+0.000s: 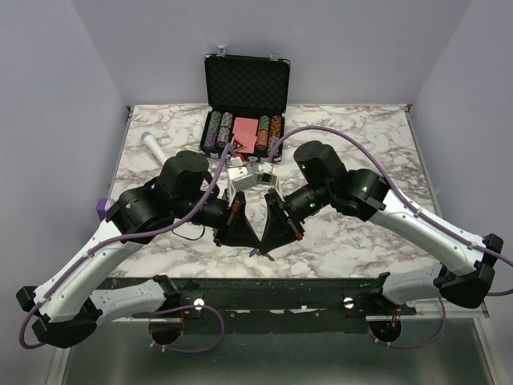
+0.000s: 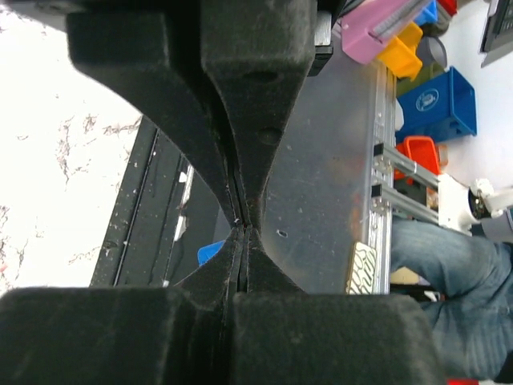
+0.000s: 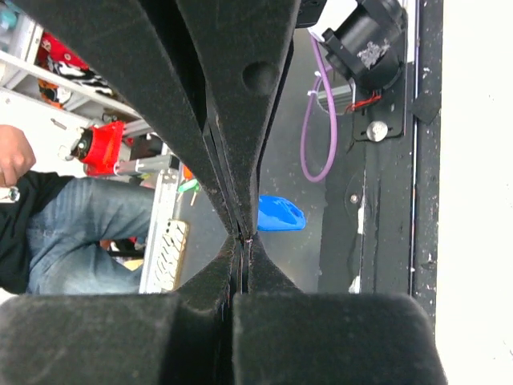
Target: Remove the keys from the keyring
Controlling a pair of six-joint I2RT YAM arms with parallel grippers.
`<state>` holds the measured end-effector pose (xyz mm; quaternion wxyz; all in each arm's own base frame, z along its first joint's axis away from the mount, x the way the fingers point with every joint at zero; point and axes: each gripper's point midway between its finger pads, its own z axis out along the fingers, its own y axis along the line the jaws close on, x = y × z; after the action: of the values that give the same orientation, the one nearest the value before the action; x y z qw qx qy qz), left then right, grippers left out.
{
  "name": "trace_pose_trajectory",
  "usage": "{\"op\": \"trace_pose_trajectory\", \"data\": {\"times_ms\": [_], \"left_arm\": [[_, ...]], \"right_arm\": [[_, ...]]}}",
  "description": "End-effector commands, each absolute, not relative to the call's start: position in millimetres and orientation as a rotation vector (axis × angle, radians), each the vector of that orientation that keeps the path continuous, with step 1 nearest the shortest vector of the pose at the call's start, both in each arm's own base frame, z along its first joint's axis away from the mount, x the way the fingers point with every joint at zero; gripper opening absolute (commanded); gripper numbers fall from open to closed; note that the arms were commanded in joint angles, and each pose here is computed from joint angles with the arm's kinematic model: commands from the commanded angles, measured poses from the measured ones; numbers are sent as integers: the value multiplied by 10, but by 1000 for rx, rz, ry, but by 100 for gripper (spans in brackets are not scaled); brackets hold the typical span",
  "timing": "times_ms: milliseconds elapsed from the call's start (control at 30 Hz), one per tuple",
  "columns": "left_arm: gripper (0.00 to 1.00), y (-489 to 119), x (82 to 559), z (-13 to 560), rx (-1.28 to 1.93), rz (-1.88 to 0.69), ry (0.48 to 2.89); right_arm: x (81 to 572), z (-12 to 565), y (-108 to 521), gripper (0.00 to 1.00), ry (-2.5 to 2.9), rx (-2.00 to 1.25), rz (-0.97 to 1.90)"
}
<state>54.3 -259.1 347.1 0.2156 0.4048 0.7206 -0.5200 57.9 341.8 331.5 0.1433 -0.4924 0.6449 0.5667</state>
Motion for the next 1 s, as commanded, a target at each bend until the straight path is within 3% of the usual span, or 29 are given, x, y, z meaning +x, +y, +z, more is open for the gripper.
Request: {"op": "trace_pose_trajectory", "data": {"times_ms": [0, 167, 267, 300, 433, 533, 633, 967], "left_arm": [[0, -2568, 319, 3271, 1300, -1540, 2063], [4, -2621, 367, 3246, 1353, -1530, 2052], [19, -2648, 457, 3262, 1310, -1492, 2048], [31, -2657, 497, 3284, 1283, -1478, 2040], [60, -2615, 633, 3340, 1164, -1398, 2035], [72, -2553, 700, 3420, 1085, -1352, 1999], [75, -2500, 717, 3570, 1033, -1345, 1936], [63, -2492, 702, 3782, 1026, -1360, 1838]], "right_arm": [[696, 3549, 3520, 1, 1715, -1450, 1590], [728, 3482, 3533, 1, 1741, -1462, 1566], [735, 3464, 3520, 1, 1747, -1455, 1553], [734, 3459, 3512, 1, 1749, -1447, 1547], [780, 3477, 3469, 1, 1744, -1384, 1506], [746, 3529, 3417, 1, 1725, -1354, 1506], [721, 3588, 3375, 1, 1710, -1329, 1515], [699, 3705, 3392, 1, 1700, -1326, 1542]]}}
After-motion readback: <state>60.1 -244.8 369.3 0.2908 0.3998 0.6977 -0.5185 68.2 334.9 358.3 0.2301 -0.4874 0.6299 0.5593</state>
